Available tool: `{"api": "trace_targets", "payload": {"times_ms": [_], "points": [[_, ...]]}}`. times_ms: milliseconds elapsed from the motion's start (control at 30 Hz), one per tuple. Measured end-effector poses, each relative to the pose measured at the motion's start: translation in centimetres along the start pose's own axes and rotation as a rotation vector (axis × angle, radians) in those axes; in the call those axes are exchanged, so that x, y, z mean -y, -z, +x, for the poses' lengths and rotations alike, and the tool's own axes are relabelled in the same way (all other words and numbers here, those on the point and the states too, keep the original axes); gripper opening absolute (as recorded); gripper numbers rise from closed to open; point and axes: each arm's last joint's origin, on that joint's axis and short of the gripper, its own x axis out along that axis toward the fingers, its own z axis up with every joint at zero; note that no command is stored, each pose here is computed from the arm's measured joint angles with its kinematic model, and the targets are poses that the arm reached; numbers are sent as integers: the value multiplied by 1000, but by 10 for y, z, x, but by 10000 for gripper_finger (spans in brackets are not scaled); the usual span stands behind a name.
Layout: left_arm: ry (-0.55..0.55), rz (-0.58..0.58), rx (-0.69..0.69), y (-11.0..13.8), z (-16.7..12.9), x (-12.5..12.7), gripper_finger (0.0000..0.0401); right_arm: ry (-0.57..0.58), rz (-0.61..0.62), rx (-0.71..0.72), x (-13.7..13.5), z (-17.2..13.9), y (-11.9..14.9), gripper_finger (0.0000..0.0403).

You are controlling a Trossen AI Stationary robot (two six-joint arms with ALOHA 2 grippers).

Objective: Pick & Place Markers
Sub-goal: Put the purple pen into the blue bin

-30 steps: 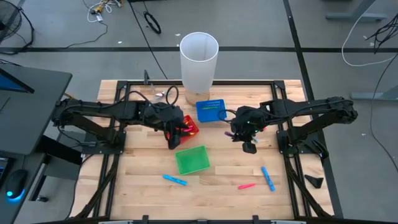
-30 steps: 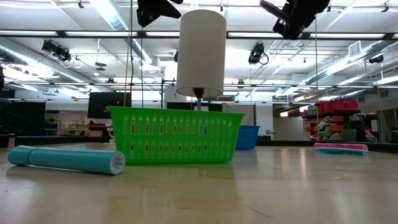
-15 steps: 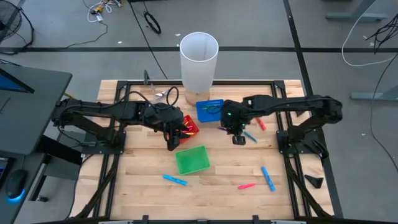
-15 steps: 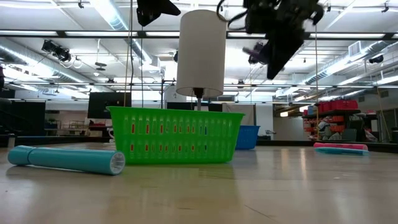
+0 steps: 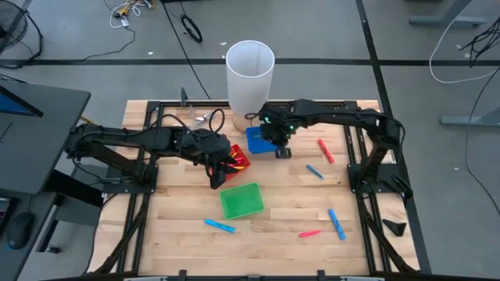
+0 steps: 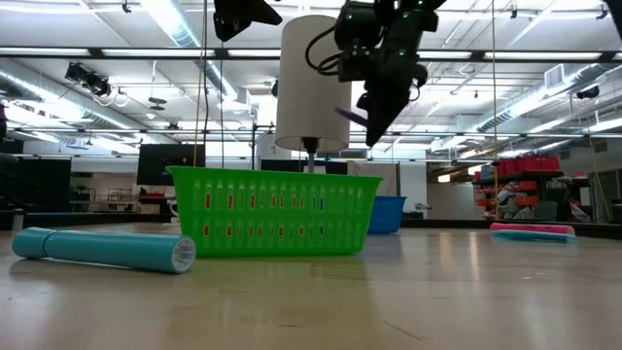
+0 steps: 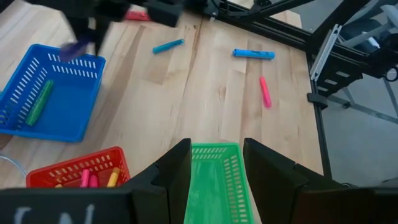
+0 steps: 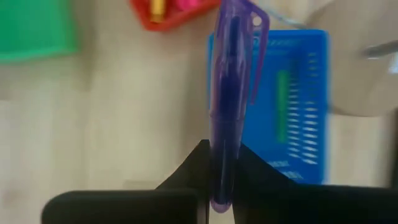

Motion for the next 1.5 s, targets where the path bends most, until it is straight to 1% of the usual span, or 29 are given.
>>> {"api": "trace_targets", "payload": {"times_ms": [167,267,400,533,767,1133,1200,1267,1367,1500], "points": [[0,2,-1,0,0,0,151,58,-35,-23,13,1,-6,25],[-1,2,-2,0,0,0,151,56,-41,-33,14,4,-6,25],[-2,8,-4,0,0,0,151,95,-42,-54,16,9,-7,25],[-3,11,-5,0,0,0,151,148,-43,-86,20,20,-9,25],[-4,10,-4,0,0,-1,151,189,-39,-134,22,43,-13,25],[-3,9,-3,0,0,0,151,193,-33,-233,21,84,-14,25],[-3,9,-3,0,0,0,151,211,-30,-256,22,90,-13,25],[-3,6,-3,0,0,0,151,235,-36,-275,23,93,-12,25],[-3,6,-3,0,0,0,151,235,-52,-277,23,94,-12,27],[-3,6,-3,0,0,0,151,236,-51,-276,23,94,-12,48]]}}
